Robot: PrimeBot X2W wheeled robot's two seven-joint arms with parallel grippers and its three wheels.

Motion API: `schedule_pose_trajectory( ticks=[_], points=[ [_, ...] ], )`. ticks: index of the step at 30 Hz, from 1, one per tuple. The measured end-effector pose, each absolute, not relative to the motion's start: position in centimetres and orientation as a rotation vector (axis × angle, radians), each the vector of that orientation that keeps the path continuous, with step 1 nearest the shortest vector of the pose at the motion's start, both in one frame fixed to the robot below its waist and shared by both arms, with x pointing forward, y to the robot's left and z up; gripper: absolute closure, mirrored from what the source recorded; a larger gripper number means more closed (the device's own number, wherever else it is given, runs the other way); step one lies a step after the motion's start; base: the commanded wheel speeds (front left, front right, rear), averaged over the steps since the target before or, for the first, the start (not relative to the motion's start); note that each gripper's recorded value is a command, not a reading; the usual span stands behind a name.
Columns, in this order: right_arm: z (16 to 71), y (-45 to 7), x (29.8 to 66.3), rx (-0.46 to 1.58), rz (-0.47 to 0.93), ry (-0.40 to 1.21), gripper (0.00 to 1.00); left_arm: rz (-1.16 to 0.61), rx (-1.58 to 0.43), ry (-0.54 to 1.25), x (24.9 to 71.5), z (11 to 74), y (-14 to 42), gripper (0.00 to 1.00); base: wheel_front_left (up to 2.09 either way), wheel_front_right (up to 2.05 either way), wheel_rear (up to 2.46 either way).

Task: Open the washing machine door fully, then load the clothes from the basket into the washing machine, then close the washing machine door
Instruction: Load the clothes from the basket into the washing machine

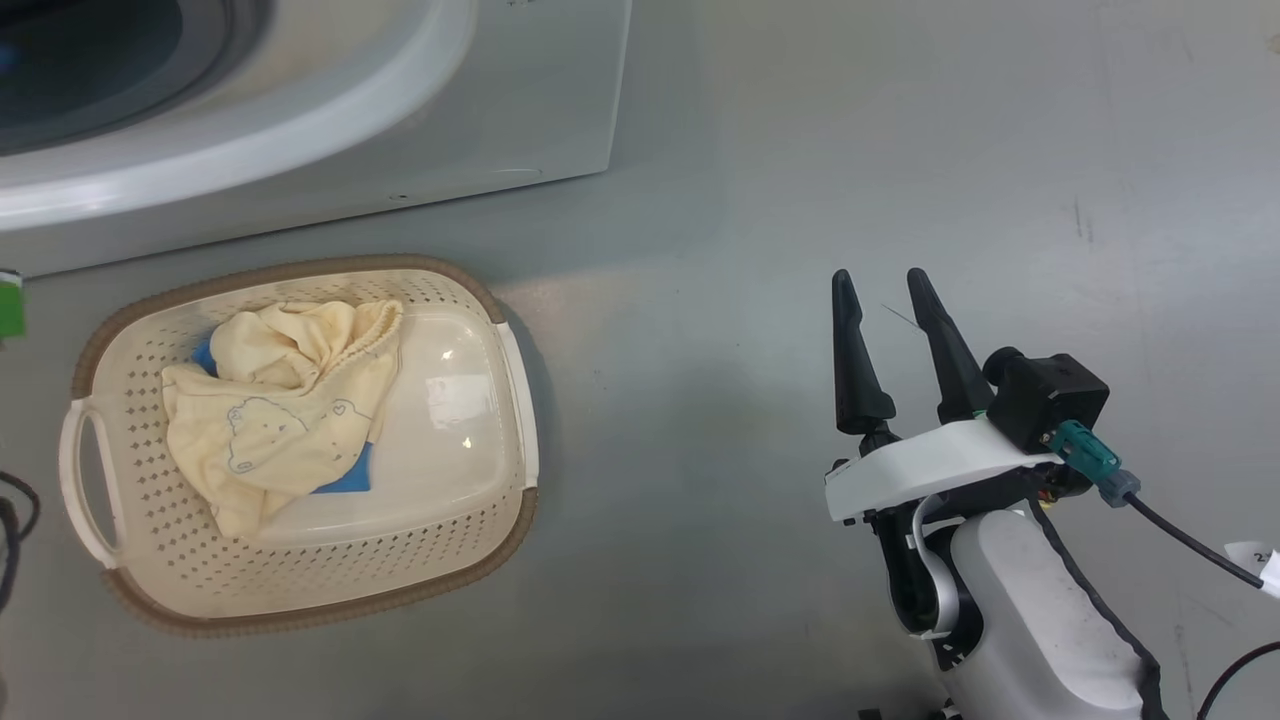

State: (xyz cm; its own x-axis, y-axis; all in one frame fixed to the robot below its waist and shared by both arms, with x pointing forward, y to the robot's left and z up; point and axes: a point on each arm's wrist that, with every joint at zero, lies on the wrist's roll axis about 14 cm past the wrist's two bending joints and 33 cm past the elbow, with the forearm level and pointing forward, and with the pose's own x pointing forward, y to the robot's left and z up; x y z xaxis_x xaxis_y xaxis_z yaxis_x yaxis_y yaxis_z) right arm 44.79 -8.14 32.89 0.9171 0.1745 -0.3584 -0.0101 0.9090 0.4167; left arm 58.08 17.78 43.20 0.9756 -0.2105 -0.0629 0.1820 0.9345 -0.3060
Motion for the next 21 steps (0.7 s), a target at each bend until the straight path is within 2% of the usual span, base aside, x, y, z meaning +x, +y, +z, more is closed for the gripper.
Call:
schedule_pose_trajectory(
  ticks=[9,21],
  points=[
    [32.5,-7.8,44.3,0.426,0.107,0.419,0.00,-0.246,-0.226,0.016,62.1,46.6,17.6,1.00,0.00,0.00,0.00],
    [30.1,-8.9,43.7,0.444,0.059,0.475,0.00,-0.285,-0.183,0.047,67.1,45.3,16.5,1.00,0.00,0.00,0.00]
  ],
)
